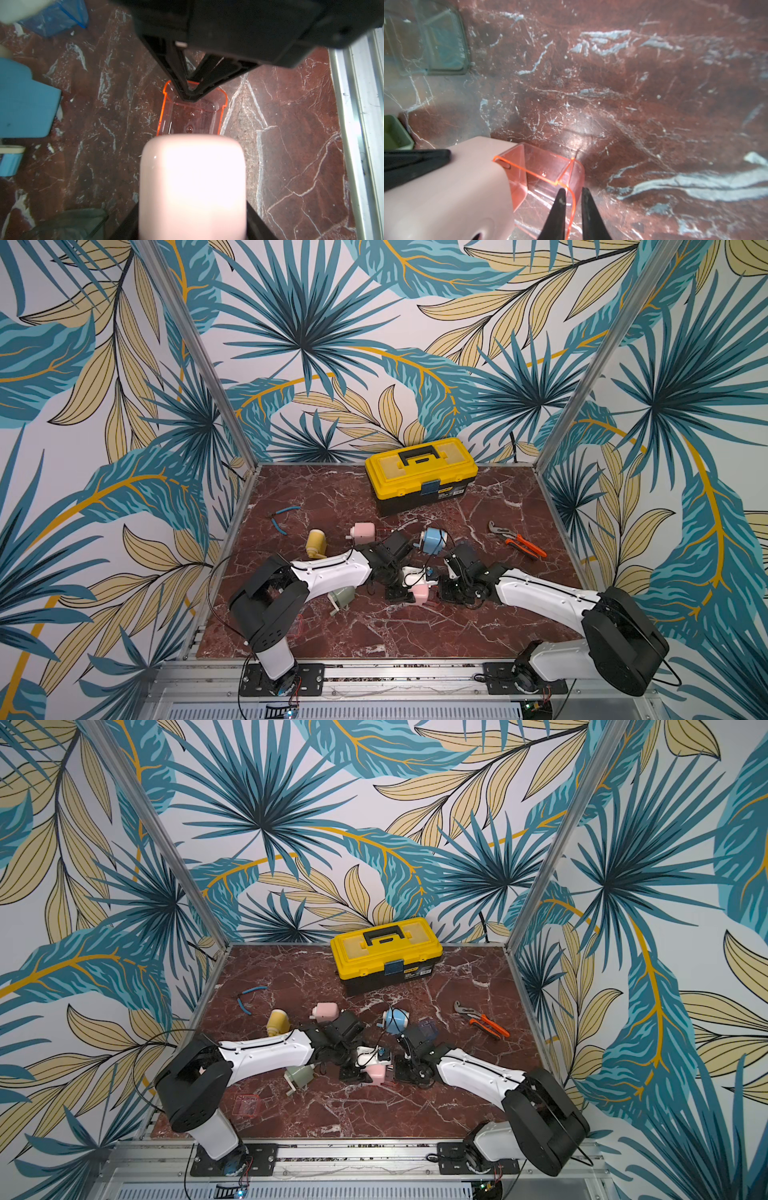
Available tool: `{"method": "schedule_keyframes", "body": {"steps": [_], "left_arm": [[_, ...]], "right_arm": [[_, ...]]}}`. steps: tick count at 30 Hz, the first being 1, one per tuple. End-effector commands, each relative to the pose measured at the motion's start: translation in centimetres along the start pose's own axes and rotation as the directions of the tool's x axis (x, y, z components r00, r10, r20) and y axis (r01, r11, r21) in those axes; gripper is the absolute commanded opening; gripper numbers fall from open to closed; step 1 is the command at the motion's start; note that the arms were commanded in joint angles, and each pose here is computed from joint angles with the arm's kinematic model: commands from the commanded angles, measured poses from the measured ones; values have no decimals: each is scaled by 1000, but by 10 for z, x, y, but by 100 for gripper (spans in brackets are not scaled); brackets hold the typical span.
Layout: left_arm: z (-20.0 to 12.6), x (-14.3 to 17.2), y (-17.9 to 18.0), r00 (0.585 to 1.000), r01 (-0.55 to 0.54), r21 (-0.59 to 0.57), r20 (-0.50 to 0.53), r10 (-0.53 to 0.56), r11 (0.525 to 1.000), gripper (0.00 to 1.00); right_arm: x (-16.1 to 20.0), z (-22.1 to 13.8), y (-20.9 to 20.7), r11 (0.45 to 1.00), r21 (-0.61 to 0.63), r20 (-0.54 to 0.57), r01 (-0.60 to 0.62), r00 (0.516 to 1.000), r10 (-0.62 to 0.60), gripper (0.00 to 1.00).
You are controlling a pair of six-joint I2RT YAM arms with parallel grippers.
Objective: Put the tray back into the pencil sharpener
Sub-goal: Close the container of the pencil sharpener.
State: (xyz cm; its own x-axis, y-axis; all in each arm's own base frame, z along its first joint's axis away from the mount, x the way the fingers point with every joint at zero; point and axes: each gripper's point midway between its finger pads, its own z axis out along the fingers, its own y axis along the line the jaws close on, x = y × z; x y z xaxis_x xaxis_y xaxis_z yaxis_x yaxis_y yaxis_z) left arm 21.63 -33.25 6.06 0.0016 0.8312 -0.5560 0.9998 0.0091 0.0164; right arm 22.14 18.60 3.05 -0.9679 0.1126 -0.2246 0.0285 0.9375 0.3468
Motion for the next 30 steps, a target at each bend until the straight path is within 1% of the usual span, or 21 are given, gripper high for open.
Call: {"method": "schedule_keyframes", "body": {"steps": [1, 5, 10, 13, 17, 20, 25, 28, 30], "left_arm": [[1, -2, 13, 1000, -25, -56, -16, 24, 998, 43], [1, -1, 14, 999, -28, -60, -18, 27, 998, 43], [0, -2, 14, 999, -28, -63, -18, 27, 998, 43], [0, 0, 13, 1000, -26, -63, -20, 24, 998, 43], [-1, 2, 11, 999, -24, -59, -22, 23, 998, 43], [0, 3, 9, 1000, -22, -52, -21, 21, 998, 43], [2, 3, 9, 1000, -20, -47, -22, 19, 999, 43], [3, 2, 9, 1000, -22, -44, -22, 21, 999, 43], [3, 1, 10, 1000, -22, -44, -20, 21, 999, 43]], "right_arm": [[3, -1, -1, 999, 9, -16, 48, 999, -48, 17], [3, -1, -2, 998, 14, -13, 58, 998, -58, 17], [0, -2, -10, 997, 51, 15, 56, 998, -57, 17], [0, -2, -11, 996, 48, 25, 71, 997, -72, 15], [3, -2, -8, 994, 30, 8, 104, 995, -104, 15], [2, -1, -1, 994, -4, 6, 109, 994, -109, 15], [0, 4, 14, 994, -72, -1, 79, 997, -79, 15], [-3, 7, 21, 992, -117, 13, 51, 999, -50, 15], [-9, 6, 29, 987, -158, 42, 38, 999, -31, 15]]}}
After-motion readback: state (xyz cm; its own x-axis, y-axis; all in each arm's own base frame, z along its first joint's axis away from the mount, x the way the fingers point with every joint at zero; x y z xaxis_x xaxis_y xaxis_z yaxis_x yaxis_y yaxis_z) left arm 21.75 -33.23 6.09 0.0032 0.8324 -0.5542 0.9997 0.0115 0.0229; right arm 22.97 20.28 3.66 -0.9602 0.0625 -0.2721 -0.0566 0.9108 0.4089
